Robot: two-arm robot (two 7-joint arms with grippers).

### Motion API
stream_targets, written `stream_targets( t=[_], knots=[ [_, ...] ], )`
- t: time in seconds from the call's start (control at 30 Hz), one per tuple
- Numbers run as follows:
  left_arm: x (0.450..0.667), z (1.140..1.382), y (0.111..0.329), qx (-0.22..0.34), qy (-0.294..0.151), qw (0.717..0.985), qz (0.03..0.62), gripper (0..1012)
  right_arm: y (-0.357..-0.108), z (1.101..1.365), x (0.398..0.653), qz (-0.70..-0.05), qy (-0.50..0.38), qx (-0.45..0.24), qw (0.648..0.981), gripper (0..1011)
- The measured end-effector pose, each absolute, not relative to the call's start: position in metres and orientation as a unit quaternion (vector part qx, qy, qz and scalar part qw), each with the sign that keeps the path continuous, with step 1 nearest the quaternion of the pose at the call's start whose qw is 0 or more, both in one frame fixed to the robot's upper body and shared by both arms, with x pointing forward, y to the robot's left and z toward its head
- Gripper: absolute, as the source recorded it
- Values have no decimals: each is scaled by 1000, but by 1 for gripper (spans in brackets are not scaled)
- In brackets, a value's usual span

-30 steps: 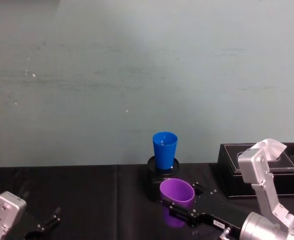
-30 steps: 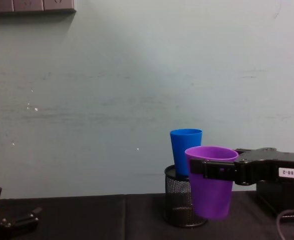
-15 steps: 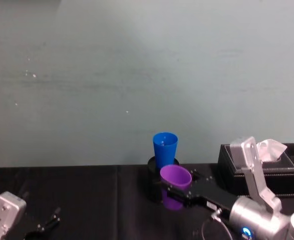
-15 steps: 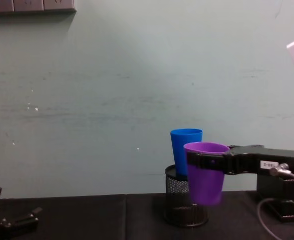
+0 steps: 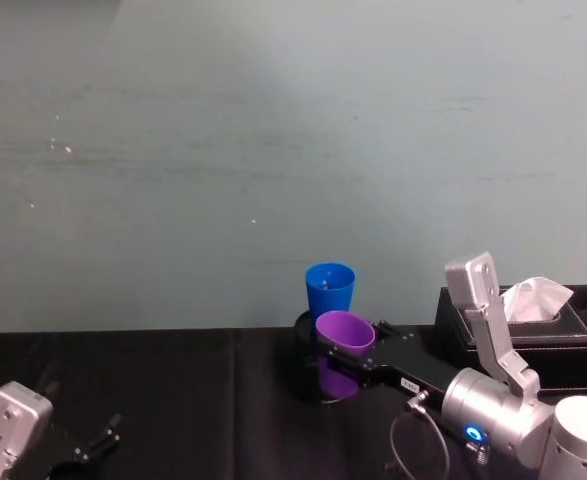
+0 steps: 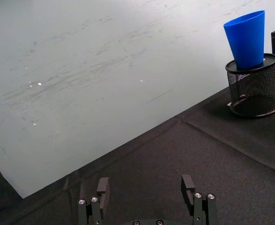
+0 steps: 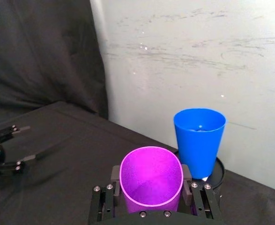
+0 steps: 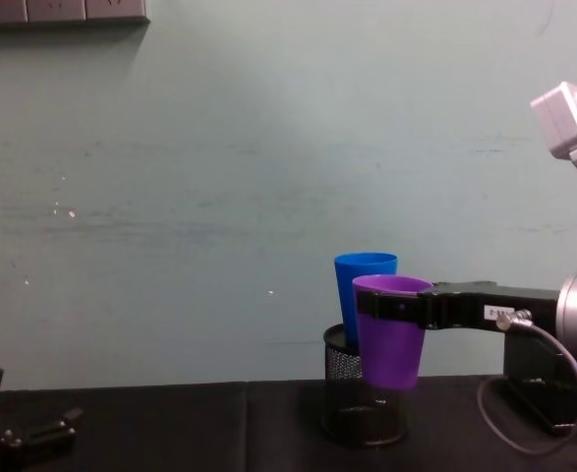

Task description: Pick up one cup with a gripper and tap it against the other cup.

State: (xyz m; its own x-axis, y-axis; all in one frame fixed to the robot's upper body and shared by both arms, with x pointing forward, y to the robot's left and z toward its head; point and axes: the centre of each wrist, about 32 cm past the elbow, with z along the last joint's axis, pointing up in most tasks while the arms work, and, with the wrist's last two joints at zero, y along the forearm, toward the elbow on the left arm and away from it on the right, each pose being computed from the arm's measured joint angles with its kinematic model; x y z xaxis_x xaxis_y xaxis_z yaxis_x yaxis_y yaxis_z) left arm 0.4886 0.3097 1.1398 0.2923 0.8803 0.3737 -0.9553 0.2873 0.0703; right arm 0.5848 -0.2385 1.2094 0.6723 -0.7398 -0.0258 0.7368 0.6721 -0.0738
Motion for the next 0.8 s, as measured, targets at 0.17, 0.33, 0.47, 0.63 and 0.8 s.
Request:
stream_targets(
  t=[0.17,0.33,0.47,0.63,0.8],
  knots=[
    [489,1140,310,142,-132,791,580,1000,-238,1210,592,-406,26,-28,913,735],
    [489,1140,310,142,-132,791,580,1000,-235,1212,599,-407,25,-30,913,735],
    [489,1140,310,142,-132,791,580,1000,-234,1213,603,-407,23,-33,912,735],
    [489,1140,310,141,-132,791,580,1000,-232,1215,607,-409,22,-37,911,735],
    [489,1140,310,141,-132,791,580,1000,-232,1216,611,-412,20,-38,910,735]
  ],
)
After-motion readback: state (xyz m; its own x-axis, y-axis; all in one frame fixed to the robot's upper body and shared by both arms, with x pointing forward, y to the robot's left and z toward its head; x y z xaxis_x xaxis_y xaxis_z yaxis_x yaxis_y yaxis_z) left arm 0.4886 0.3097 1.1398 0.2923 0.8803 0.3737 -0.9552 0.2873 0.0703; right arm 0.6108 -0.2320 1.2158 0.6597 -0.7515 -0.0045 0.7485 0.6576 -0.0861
